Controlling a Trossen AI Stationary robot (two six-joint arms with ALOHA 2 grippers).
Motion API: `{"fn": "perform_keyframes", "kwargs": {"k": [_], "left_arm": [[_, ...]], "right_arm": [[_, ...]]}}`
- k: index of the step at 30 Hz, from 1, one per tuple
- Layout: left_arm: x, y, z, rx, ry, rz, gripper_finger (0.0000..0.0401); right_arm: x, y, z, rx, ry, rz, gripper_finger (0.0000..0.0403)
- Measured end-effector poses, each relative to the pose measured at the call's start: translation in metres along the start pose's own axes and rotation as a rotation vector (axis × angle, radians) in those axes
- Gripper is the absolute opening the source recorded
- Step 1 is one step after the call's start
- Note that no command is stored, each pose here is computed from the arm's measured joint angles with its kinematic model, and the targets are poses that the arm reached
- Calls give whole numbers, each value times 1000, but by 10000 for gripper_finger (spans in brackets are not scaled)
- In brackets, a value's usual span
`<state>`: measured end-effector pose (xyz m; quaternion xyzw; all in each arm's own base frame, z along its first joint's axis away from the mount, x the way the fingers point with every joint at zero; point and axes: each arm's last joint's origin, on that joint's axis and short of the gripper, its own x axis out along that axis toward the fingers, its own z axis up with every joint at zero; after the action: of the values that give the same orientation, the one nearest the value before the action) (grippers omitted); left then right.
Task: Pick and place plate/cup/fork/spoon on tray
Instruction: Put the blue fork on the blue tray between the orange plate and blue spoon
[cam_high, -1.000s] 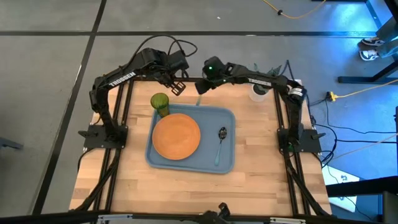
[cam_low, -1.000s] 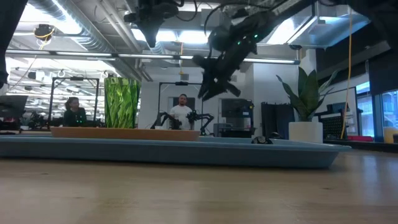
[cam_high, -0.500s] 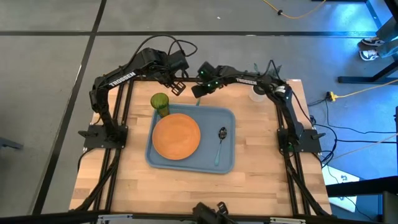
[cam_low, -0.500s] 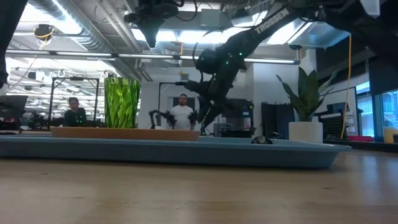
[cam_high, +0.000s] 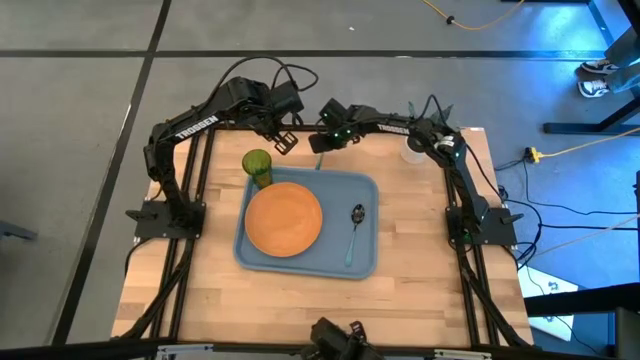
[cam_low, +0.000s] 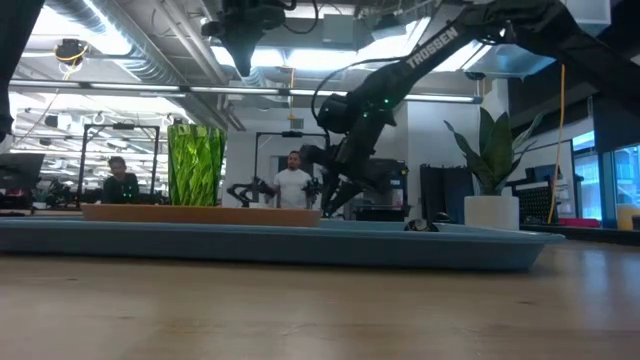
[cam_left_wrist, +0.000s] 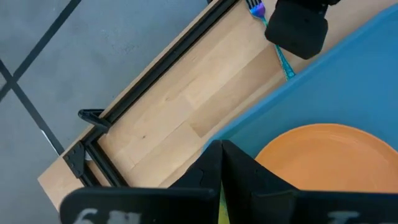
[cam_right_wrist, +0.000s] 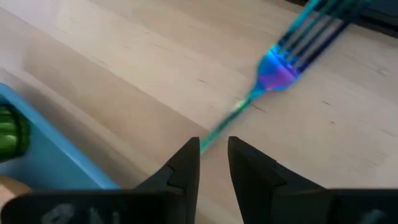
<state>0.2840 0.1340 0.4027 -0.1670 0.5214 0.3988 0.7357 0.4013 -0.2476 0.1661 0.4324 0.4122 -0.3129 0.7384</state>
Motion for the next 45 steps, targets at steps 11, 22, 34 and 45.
{"fn": "perform_keyframes", "kwargs": {"k": [11,22,34,45], "left_arm": [[0,0,0,5,-1,1,0],[0,0,0,26,-1,2,0],[0,0,0,26,-2,2,0],[0,0,0,25,-1,2,0]], "right_arm": [[2,-2,5,-3,-47,-2,88],[3,-7,6,11,-37,-24,88],[11,-12,7,-33,-18,-8,88],[-35,-17,45,-105,9,56,88]]}}
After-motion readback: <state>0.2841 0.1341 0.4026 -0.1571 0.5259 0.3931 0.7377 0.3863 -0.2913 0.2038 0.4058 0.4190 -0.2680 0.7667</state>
